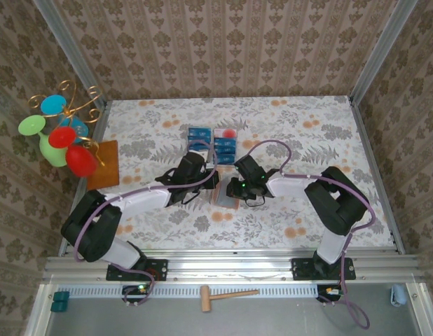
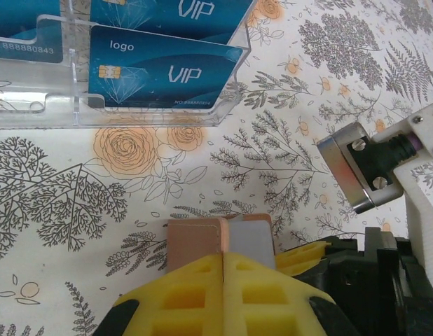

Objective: Put the credit cards into the card holder
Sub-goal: Open the card holder at the center of the table.

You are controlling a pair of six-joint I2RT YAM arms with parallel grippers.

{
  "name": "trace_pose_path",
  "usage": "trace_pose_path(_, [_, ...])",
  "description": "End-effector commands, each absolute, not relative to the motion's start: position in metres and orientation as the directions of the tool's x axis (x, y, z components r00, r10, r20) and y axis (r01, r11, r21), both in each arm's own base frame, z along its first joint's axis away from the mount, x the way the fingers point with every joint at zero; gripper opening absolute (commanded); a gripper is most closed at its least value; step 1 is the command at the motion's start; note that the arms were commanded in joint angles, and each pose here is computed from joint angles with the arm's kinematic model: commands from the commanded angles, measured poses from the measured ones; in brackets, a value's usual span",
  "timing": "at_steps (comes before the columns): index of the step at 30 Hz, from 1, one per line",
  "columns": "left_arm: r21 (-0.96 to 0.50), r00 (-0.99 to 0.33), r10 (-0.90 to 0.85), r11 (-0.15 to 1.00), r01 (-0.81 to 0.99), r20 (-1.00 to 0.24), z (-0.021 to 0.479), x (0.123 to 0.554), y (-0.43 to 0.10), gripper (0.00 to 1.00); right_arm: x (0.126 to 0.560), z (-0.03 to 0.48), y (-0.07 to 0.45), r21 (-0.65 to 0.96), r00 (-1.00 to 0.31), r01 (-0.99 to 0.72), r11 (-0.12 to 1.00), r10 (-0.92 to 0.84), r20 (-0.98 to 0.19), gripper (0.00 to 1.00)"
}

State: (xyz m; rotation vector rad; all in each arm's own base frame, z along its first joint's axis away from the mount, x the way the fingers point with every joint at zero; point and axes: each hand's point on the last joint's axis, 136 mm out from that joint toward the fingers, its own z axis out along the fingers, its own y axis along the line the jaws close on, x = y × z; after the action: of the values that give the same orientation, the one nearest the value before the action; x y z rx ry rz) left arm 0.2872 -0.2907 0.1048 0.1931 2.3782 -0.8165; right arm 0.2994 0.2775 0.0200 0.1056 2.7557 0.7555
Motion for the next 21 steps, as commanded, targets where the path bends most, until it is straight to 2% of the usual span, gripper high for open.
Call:
trace_pose_path(1, [-0.481,-0.805,-0.046,0.821,0.306,-0.591,0.095,0.286,-0.284,0.0,0.279,-0.018,0.253,0.416,-0.975,0.076,0.906,0.155,-0.16,0.19])
trace_pose_path(14, [-0.47,-0.796,-0.067,0.836,0.285,-0.602,0.094,0.287,-0.275,0.0,0.298,0.048,0.22,0.444,-0.938,0.063,0.894,0.204,-0.279,0.18])
trace_pose_path(21, [-0.482,-0.78,-0.064,0.817,0.317,-0.622,0.113,0.289,-0.285,0.0,0.298,0.036,0.223,0.442,-0.945,0.07,0.894,0.202,-0.258,0.18])
